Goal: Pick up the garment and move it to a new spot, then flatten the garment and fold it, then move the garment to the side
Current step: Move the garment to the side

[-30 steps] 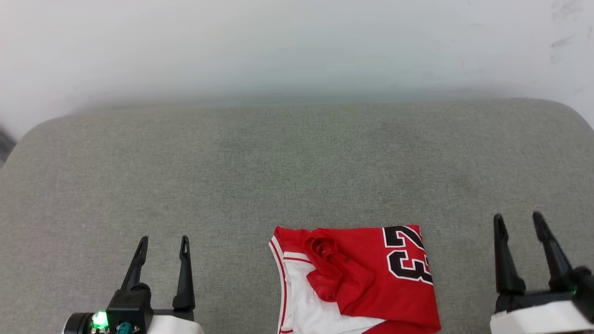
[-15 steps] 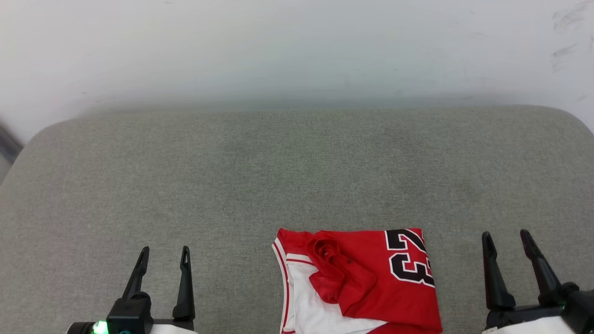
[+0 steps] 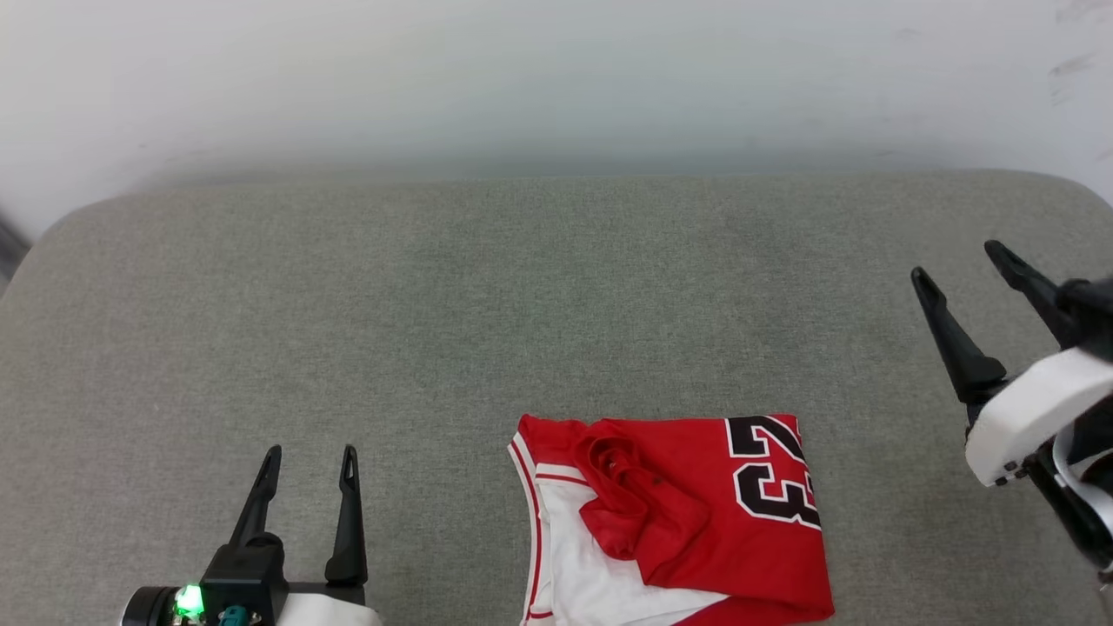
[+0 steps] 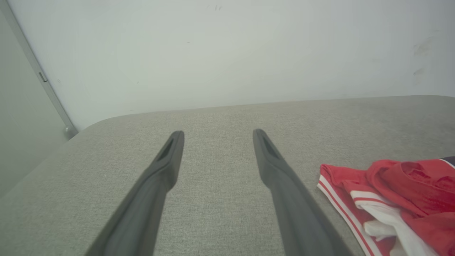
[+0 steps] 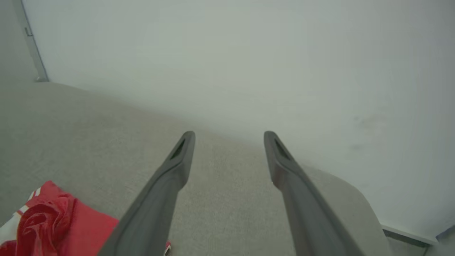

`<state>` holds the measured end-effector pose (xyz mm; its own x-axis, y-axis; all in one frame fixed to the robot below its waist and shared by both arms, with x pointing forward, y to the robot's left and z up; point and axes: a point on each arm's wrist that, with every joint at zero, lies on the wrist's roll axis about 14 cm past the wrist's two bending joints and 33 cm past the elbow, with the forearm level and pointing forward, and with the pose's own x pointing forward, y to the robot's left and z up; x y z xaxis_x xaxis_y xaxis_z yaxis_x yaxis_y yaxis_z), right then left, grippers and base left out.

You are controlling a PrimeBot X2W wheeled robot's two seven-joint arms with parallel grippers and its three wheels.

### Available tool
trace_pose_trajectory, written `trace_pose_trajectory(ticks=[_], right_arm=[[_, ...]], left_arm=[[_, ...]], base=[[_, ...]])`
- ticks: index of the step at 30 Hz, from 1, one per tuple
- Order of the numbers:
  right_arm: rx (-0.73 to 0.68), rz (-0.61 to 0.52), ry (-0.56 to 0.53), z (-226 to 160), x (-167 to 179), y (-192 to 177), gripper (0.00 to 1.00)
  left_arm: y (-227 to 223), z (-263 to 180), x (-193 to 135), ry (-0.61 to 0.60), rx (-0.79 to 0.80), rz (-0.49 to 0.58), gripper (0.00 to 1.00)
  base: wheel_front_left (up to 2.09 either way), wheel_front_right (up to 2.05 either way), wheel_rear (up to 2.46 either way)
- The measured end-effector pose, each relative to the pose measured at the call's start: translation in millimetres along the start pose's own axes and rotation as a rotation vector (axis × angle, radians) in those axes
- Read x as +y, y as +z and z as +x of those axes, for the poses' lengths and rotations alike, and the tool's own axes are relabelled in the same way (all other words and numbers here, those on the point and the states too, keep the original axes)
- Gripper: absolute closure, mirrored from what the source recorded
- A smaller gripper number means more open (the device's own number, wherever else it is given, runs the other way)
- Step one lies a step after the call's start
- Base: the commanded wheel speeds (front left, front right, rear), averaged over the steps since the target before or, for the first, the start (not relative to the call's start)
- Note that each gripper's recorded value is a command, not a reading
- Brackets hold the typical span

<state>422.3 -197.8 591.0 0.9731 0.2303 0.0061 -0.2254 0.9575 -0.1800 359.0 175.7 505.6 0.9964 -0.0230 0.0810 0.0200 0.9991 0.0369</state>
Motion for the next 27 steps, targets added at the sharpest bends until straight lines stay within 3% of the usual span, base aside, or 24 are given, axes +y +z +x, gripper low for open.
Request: trace_pose_trajectory(ticks=[4, 10, 17, 27], right_arm=[[0.32, 0.066, 0.115, 2.4, 10.7, -40.5, 0.0], [0.782, 0.191, 0.242, -31.6, 20.3, -108.0, 0.0], [0.968, 0.414, 0.359, -40.0, 57.5, -144.2, 0.0], [1.104, 0.552, 0.471, -32.7, 120.2, -192.6, 0.0]], left_arm=[[-2.1, 4.6, -0.4, -0.002, 0.005, 0.0, 0.0], [-6.2, 12.4, -2.3, -0.006, 0.014, -0.007, 0.0], [-11.3, 25.4, -0.1, -0.002, 0.022, -0.009, 0.0], [-28.0, 42.4, 2.1, 0.003, 0.058, -0.009, 0.0]], base=[[0.0, 0.0, 0.0], [0.0, 0.0, 0.0], [0.0, 0.0, 0.0], [0.0, 0.0, 0.0]])
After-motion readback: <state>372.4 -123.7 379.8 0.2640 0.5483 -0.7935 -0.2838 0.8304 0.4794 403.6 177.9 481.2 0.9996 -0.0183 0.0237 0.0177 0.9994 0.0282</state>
